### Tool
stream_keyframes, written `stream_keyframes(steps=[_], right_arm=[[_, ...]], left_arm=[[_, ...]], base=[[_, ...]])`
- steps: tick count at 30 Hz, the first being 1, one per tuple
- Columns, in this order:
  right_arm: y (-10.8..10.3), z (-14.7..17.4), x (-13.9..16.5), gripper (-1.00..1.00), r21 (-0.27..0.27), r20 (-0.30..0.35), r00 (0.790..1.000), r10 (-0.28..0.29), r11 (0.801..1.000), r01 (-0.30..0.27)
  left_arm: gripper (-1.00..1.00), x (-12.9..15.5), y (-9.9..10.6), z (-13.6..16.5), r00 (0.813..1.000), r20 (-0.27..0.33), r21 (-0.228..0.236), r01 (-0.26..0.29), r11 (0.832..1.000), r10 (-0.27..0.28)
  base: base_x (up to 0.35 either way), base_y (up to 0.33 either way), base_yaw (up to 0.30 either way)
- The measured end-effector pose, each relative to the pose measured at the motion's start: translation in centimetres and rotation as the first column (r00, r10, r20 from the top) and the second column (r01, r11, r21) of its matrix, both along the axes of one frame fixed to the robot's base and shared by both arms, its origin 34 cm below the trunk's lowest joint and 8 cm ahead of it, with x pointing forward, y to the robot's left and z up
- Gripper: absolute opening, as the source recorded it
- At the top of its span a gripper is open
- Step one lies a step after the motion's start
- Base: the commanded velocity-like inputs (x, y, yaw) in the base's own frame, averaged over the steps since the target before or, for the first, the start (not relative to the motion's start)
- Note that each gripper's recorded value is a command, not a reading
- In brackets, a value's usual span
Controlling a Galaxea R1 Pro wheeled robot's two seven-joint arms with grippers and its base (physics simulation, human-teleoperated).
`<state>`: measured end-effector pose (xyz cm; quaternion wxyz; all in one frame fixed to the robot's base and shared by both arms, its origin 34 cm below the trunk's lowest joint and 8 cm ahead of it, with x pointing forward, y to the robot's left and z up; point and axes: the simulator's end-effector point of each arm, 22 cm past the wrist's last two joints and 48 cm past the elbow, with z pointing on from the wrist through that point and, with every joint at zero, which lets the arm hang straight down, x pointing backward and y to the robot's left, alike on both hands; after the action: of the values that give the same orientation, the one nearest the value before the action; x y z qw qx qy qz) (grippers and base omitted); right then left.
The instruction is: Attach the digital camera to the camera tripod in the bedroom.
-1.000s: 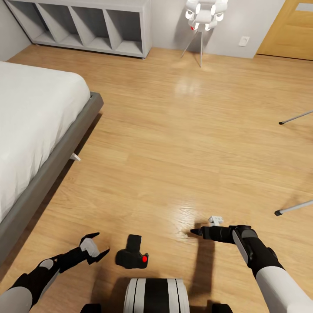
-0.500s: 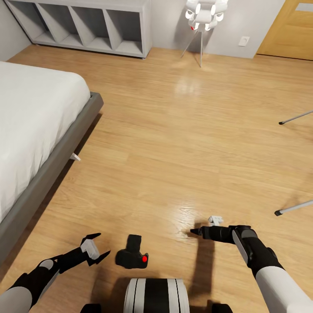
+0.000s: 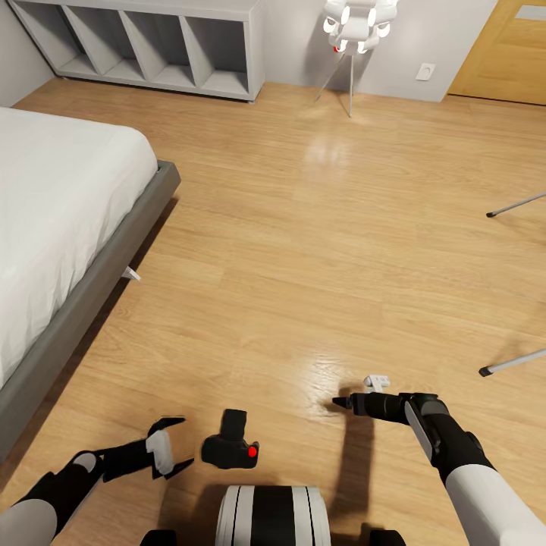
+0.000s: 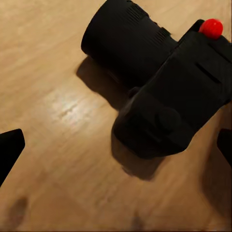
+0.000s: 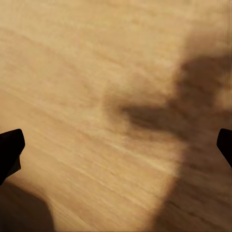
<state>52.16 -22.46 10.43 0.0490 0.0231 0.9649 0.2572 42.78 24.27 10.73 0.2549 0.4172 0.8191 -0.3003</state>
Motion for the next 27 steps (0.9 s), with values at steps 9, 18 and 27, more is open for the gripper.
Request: stream_keyframes(steps=[9,18,27], right_arm=[[0.0,0.0,0.0,1.00,-0.004,0.002,1.000,0.001,1.000,-0.001],[0.0,0.0,0.0,1.00,-0.003,0.002,1.000,0.001,1.000,-0.001],[-0.7,-0.3,0.3,1.00,-0.023,0.007,1.000,-0.026,0.999,0.026]], left_arm=[[1.00,-2.2,-0.5,0.3,0.994,-0.048,-0.026,0.096,0.995,-0.097],[1.00,-3.7,-1.2,0.9,0.985,-0.085,-0.071,0.147,0.987,-0.153],[1.00,-2.2,-2.9,1.4,0.979,-0.053,-0.087,0.191,0.978,-0.196]], base=[[0.000,0.000,0.000],[0.000,0.000,0.000],[0.000,0.000,0.000]])
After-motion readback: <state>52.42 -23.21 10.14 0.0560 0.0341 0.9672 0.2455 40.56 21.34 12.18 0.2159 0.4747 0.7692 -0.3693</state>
